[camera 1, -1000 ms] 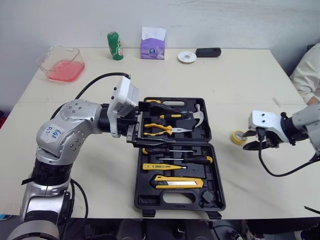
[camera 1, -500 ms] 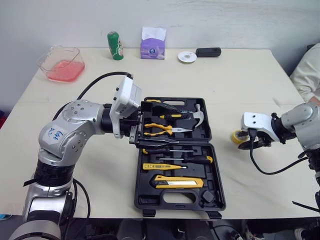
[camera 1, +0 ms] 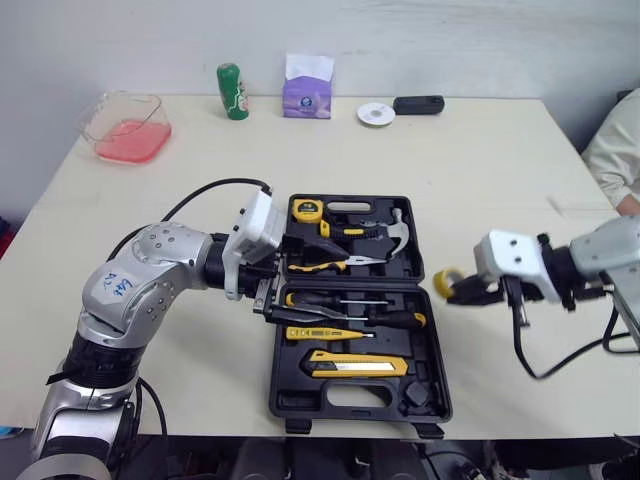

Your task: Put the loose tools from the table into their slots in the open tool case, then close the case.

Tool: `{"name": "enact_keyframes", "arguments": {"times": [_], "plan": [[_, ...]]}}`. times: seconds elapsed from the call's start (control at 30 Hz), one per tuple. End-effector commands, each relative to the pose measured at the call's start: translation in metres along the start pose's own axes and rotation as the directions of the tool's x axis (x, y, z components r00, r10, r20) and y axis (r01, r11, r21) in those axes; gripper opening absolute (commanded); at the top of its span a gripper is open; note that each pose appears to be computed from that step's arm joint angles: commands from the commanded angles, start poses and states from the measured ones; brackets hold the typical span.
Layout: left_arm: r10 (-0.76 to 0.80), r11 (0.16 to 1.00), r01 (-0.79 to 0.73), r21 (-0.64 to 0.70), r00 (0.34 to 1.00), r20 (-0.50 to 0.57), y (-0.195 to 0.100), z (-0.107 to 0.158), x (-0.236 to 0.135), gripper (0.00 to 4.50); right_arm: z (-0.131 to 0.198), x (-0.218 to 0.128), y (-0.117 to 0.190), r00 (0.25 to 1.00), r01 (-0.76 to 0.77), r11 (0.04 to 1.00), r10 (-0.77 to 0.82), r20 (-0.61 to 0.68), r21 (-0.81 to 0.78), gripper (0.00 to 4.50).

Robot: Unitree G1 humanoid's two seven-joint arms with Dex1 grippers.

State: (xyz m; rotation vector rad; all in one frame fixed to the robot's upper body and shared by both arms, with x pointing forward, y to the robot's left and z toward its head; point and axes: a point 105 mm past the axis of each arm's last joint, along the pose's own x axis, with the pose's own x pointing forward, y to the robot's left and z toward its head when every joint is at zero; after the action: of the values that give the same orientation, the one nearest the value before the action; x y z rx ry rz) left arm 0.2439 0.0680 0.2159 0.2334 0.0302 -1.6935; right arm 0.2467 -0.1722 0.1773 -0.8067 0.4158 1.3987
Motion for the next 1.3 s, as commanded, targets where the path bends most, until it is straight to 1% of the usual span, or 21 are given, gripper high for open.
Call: {"name": "enact_keyframes", "arguments": {"times": [0.03,0.17,0.3,0.47,0.57,0.7,0.83,1.1,1.17,1.2,1.3], "plan": [[-0.088,0.996,0.089,0.002,0.995,-0.043,-0.014,-0.008,0.003,4.5,0.028,0.008,0.036,0.994,-0.089,0.994,0.092,0.049,-0.068,0.01],[-0.183,0.983,0.183,-0.008,0.978,-0.096,-0.03,-0.019,0.008,4.5,0.019,0.03,0.062,0.99,-0.134,0.989,0.136,0.024,-0.065,0.01],[-0.219,0.975,0.22,0.001,0.97,-0.103,-0.034,-0.017,0.009,4.5,0.007,0.042,0.08,0.985,-0.171,0.984,0.17,-0.01,-0.046,0.01],[-0.222,0.975,0.223,0.001,0.97,-0.101,-0.033,-0.016,0.009,4.5,-0.004,0.043,0.075,0.991,-0.126,0.992,0.125,-0.045,-0.024,0.01],[-0.226,0.974,0.228,0.002,0.969,-0.101,-0.034,-0.015,0.009,4.5,-0.006,0.044,0.078,0.991,-0.132,0.991,0.131,-0.036,-0.005,0.01],[-0.206,0.978,0.208,0.009,0.974,-0.096,-0.029,-0.017,0.013,4.5,-0.011,0.056,0.089,0.991,-0.131,0.991,0.131,-0.028,0.013,0.01],[-0.206,0.978,0.208,0.014,0.974,-0.094,-0.029,-0.016,0.013,4.5,-0.01,0.051,0.092,0.993,-0.114,0.992,0.116,-0.02,0.057,0.01],[-0.206,0.978,0.209,0.025,0.974,-0.089,-0.029,-0.015,0.015,4.5,-0.008,0.046,0.091,0.993,-0.109,0.993,0.111,-0.028,0.048,0.01],[-0.205,0.978,0.208,0.027,0.975,-0.087,-0.028,-0.015,0.016,4.5,-0.005,0.043,0.089,0.994,-0.11,0.993,0.11,-0.019,0.038,0.98],[-0.204,0.978,0.208,0.028,0.975,-0.086,-0.028,-0.015,0.016,4.5,0.002,0.04,0.09,0.992,-0.123,0.992,0.123,-0.001,0.022,1.38],[-0.203,0.978,0.206,0.029,0.975,-0.086,-0.027,-0.016,0.016,4.5,0.023,0.026,0.094,0.985,-0.165,0.986,0.164,0.053,0.019,2.82]]}}
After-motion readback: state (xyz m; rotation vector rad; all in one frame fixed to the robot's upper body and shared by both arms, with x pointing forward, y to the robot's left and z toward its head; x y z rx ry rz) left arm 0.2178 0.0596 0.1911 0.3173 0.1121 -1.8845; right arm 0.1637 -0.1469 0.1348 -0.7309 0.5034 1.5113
